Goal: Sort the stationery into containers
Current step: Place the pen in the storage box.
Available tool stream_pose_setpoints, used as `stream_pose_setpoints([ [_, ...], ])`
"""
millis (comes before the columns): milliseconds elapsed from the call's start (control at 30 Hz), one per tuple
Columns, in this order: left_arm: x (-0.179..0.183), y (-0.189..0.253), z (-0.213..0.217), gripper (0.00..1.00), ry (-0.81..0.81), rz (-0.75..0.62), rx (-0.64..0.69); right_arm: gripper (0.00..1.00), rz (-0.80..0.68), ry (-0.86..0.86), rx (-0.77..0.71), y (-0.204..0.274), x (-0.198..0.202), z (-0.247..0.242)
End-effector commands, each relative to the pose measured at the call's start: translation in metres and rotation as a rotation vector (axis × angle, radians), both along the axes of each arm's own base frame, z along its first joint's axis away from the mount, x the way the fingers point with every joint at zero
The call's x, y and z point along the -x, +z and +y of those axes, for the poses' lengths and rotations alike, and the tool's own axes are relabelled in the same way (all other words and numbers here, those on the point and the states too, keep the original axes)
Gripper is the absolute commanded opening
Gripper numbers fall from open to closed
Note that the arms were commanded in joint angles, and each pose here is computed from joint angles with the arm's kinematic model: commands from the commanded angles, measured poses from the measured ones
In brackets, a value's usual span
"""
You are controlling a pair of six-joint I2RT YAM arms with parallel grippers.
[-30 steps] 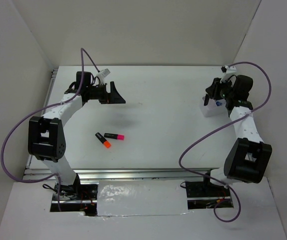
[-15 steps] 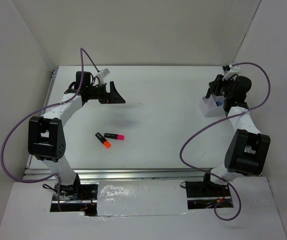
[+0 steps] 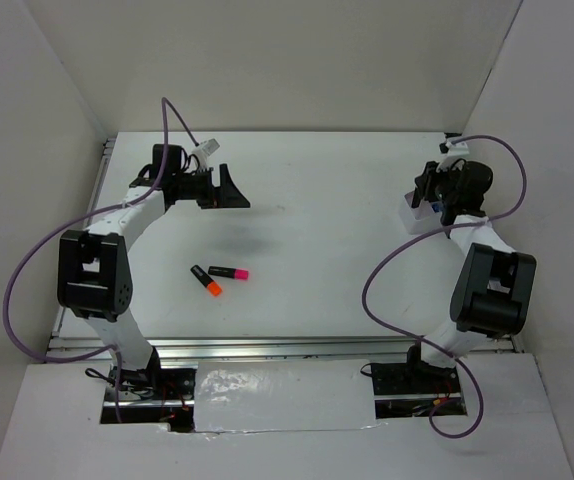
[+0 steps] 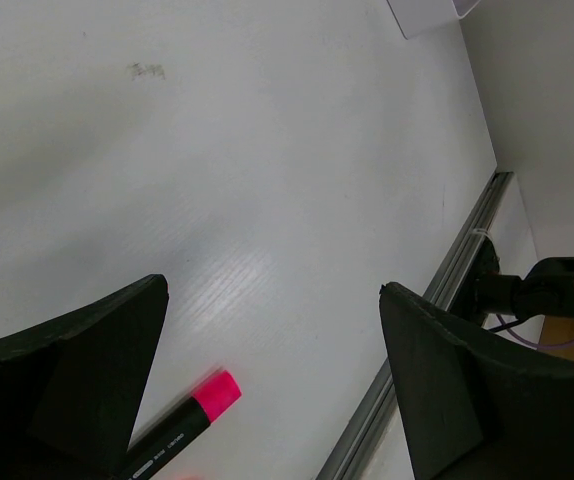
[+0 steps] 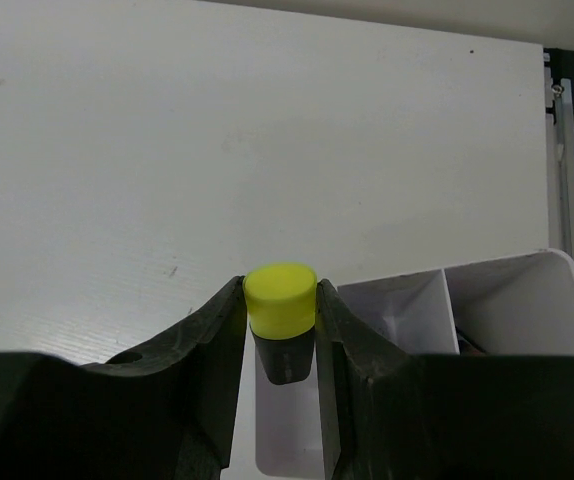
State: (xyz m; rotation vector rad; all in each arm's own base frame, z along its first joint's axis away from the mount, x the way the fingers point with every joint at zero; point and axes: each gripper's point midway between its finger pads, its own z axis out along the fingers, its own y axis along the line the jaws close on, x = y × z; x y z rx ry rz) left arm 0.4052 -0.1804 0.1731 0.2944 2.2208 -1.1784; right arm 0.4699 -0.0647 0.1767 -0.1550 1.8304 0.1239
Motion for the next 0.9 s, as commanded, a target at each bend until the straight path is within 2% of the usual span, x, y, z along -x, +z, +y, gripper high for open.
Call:
stream_pose_setpoints([
  [0,-0.007,0.01,0.0,0.99,-0.012,-0.034,0.017,0.12,-0.053,0.013,0.052,0.005,-0.012,-0.001],
  [300,-0.01,0.008,0.0,0.99,-0.008,-0.029,0.015,0.18,-0.037,0.009,0.081,0.003,-0.025,0.006],
  [367,-0.01,0.007,0.0,0.99,-0.01,-0.027,0.013,0.24,-0.026,0.007,0.081,0.0,-0.028,0.007],
  [433,-0.011,0.007,0.002,0.99,-0.006,-0.028,0.012,0.36,-0.017,0.002,0.079,0.0,-0.031,0.007],
  [533,-0.012,0.007,0.005,0.99,-0.001,-0.025,0.013,0.45,0.001,-0.004,0.07,-0.002,-0.033,0.006],
  [867,-0.008,0.009,0.016,0.99,-0.02,-0.068,-0.023,0.52,0.011,0.003,0.053,0.003,-0.02,0.012],
])
